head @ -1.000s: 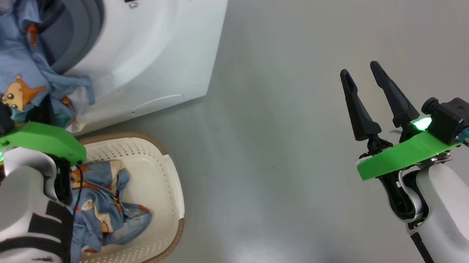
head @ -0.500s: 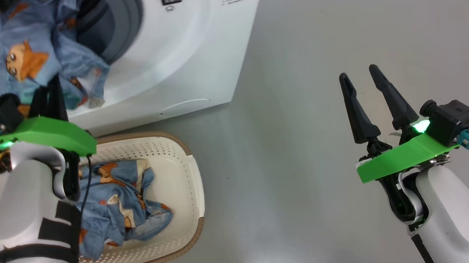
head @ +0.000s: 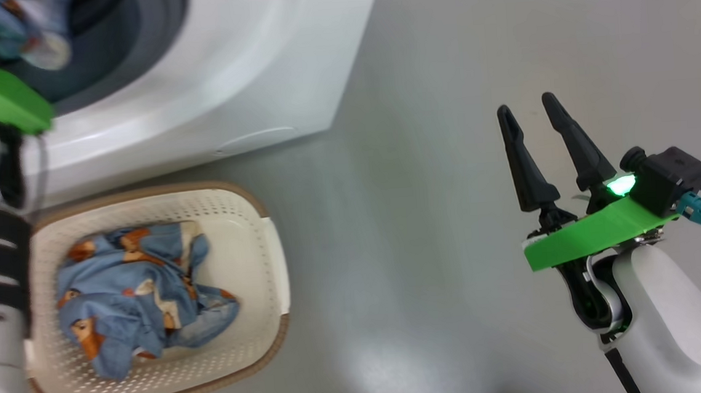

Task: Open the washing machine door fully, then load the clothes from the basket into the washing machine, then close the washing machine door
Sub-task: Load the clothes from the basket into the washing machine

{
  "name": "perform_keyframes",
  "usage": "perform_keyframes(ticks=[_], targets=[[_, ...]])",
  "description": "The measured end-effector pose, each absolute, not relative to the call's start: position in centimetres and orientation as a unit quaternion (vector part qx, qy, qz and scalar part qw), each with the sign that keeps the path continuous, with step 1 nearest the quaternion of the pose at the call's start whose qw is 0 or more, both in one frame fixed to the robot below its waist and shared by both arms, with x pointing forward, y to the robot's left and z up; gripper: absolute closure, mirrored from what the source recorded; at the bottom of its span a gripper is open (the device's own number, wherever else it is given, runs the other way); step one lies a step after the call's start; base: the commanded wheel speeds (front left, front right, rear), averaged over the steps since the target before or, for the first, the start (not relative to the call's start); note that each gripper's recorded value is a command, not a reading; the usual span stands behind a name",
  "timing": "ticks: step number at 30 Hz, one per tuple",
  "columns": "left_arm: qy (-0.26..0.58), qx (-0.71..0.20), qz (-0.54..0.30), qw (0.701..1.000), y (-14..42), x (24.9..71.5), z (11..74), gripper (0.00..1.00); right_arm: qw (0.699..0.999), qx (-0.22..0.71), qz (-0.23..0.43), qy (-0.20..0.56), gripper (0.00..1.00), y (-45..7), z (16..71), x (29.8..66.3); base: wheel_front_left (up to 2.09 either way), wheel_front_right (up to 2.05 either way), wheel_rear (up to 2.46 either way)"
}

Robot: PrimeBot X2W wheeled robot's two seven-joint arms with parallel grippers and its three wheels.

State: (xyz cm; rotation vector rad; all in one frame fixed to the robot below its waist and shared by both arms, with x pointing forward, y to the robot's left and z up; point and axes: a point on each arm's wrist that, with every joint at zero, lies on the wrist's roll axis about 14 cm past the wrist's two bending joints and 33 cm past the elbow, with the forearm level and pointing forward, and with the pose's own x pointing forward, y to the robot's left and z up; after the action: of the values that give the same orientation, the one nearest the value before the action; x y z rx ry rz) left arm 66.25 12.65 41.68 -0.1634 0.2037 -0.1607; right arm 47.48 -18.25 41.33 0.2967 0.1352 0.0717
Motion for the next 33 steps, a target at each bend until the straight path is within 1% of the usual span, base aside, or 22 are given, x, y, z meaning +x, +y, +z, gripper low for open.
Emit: perform_keyframes(ticks=[5,12,13,14,15,18,22,28,33], targets=[[0.121,-0.047,-0.076,0.989,13.3,68.9,40.7,1.00,0.987,0.146,0.016,0.070,0.00,-19.4,40.9,47.5,0.00,0.00,0.00],[0.153,-0.039,-0.072,0.985,12.8,72.1,39.0,1.00,0.987,0.135,-0.017,0.089,0.00,-21.5,39.4,46.6,0.00,0.00,0.00],[0.163,-0.038,-0.074,0.983,12.5,72.2,38.5,0.98,0.987,0.134,-0.021,0.090,0.00,-21.7,39.3,46.4,0.00,0.00,0.00],[0.174,-0.038,-0.074,0.981,12.4,72.4,37.9,0.58,0.987,0.133,-0.024,0.091,0.00,-21.9,39.3,46.4,0.00,0.00,0.00],[0.190,-0.037,-0.074,0.978,12.3,72.4,37.3,0.00,0.987,0.132,-0.028,0.092,0.00,-22.1,39.2,46.2,0.00,0.00,0.00],[0.220,-0.037,-0.075,0.972,12.0,72.1,35.8,0.00,0.987,0.131,-0.034,0.090,0.00,-22.5,39.4,46.2,0.00,0.00,0.00],[0.224,-0.036,-0.075,0.971,11.9,71.8,36.0,0.00,0.988,0.130,-0.033,0.079,0.00,-22.6,40.2,46.5,0.00,0.00,0.00],[0.175,-0.062,-0.076,0.980,11.6,71.1,38.9,0.00,0.989,0.132,-0.021,0.062,0.00,-22.0,41.7,46.8,0.00,0.00,0.00],[0.163,-0.074,-0.074,0.981,11.6,68.4,39.0,0.00,0.990,0.129,-0.009,0.049,0.00,-21.7,43.0,46.8,0.00,0.00,0.00]])
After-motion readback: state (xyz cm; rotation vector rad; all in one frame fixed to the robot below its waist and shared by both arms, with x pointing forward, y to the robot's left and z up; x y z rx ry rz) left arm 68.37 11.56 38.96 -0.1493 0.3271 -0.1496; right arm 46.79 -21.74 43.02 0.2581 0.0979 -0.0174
